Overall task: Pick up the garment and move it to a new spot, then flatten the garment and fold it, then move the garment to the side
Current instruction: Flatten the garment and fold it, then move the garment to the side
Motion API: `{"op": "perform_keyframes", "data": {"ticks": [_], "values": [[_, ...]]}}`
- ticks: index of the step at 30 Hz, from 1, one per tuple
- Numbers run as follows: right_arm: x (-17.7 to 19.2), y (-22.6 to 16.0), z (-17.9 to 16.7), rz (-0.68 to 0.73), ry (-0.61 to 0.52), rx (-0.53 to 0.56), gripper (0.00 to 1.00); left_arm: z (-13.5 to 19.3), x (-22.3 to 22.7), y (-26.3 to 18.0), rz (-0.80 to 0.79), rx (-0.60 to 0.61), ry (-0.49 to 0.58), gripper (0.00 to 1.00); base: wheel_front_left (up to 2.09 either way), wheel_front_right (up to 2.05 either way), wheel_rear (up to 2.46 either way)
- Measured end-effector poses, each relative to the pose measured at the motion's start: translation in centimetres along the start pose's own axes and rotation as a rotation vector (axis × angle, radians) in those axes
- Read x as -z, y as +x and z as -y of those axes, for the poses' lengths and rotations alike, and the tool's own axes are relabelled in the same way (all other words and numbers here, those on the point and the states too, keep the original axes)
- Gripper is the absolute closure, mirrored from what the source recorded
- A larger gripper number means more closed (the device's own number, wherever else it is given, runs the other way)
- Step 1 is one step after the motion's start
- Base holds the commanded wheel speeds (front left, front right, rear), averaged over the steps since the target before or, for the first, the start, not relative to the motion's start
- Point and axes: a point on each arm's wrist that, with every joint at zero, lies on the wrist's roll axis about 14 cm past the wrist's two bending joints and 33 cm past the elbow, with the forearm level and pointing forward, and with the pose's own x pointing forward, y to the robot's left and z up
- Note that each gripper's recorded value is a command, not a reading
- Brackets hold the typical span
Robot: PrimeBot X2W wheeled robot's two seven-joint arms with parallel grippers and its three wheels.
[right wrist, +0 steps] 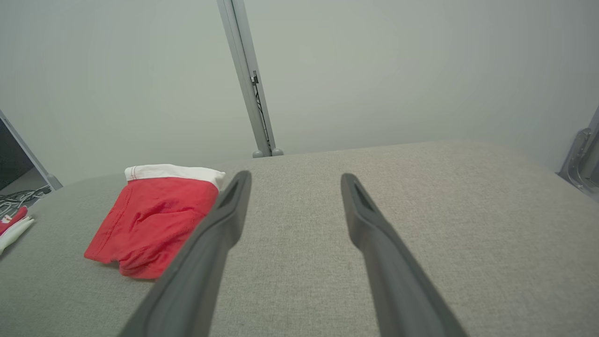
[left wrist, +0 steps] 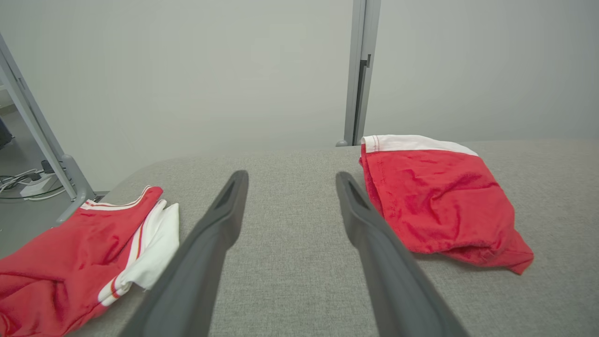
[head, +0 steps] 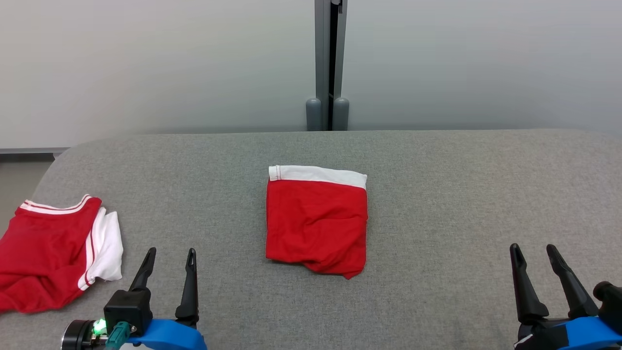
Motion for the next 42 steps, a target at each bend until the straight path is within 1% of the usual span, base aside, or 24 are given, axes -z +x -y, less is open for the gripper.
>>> {"op": "perform_keyframes", "data": {"ticks": [19, 22, 25, 29, 34, 39, 42], "values": [[0.5, 0.0, 0.5, -0.029, 0.003, 0.016, 0.0, 0.1, 0.3, 0.3, -0.008, 0.016, 0.004, 0.0, 0.0, 0.0, 0.0], [1.3, 0.6, 0.5, -0.059, 0.001, 0.016, 0.0, 0.0, -0.3, 1.2, 0.014, 0.015, 0.004, 0.0, 0.0, 0.0, 0.0], [2.2, 2.2, 0.1, -0.092, -0.004, 0.003, 0.0, -0.4, -0.9, 2.6, 0.039, 0.01, 0.006, 0.0, 0.0, 0.0, 0.0], [4.7, 5.1, -2.0, -0.162, 0.006, -0.058, 0.0, -1.1, -1.5, 4.2, 0.07, -0.007, 0.003, 0.0, 0.0, 0.0, 0.0], [8.6, 8.9, -6.4, -0.258, 0.04, -0.178, 0.0, -2.4, -1.2, 5.4, 0.078, -0.049, -0.002, 0.0, 0.0, 0.0, 0.0], [12.4, 11.5, -10.1, -0.347, 0.08, -0.264, 0.0, -4.0, 0.0, 5.5, 0.051, -0.099, -0.006, 0.0, 0.0, 0.0, 0.0], [14.6, 12.2, -11.5, -0.41, 0.088, -0.292, 0.0, -4.6, 0.3, 5.4, 0.041, -0.117, -0.004, 0.0, 0.0, 0.0, 0.0]]}}
